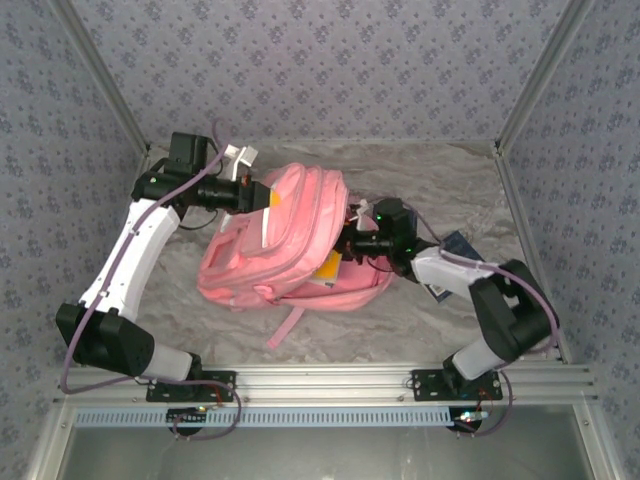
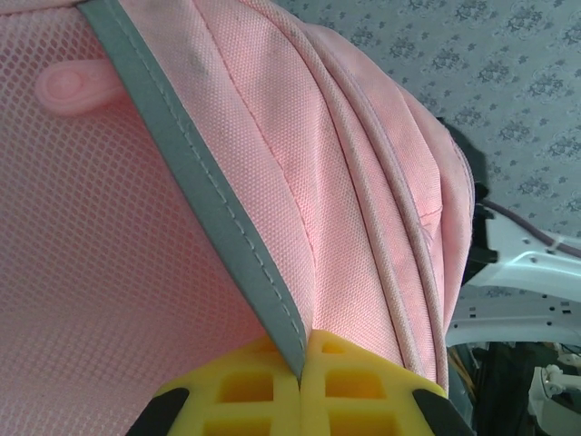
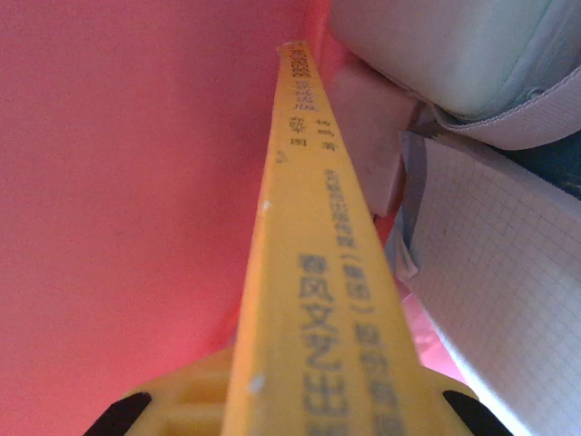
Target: Pack the student bag
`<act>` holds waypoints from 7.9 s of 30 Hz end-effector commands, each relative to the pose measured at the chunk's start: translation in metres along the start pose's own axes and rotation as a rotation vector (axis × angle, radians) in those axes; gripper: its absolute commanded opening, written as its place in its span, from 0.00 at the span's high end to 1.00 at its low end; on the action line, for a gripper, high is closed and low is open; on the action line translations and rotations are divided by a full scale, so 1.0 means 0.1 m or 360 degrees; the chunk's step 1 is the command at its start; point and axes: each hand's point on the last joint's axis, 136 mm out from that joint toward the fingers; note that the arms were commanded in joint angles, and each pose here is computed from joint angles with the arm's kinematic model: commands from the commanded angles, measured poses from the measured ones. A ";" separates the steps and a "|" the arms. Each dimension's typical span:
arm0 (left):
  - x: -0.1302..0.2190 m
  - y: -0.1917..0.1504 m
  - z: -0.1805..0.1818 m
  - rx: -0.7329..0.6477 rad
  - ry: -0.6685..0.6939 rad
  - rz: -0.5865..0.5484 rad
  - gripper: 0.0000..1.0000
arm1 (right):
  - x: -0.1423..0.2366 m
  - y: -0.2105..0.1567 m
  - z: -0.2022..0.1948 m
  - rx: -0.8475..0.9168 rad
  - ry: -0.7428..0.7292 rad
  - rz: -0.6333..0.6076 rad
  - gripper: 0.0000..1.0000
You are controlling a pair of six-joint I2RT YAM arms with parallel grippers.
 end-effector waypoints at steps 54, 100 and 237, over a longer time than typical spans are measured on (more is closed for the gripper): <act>-0.33 -0.15 0.68 -0.0130 0.0539 -0.0329 1.00 | 2.34 0.68 -2.13 -0.0910 -0.2344 -0.0543 0.11; -0.44 -0.52 0.98 -0.0184 0.0915 -0.0094 0.53 | 1.88 0.20 -1.58 -0.0416 -0.1711 -0.0798 1.00; -2.89 -2.09 1.67 0.0093 0.0500 0.0682 1.00 | 1.78 0.15 -1.30 -0.0187 -0.0406 -0.0756 0.20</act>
Point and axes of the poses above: each hand's point on the last joint's axis, 136 mm out from that joint toward the fingers, its own x axis back along the fingers, its own z axis along the line the jaws close on, y = z × x, and after that the axes turned 7 degrees about x, right-handed
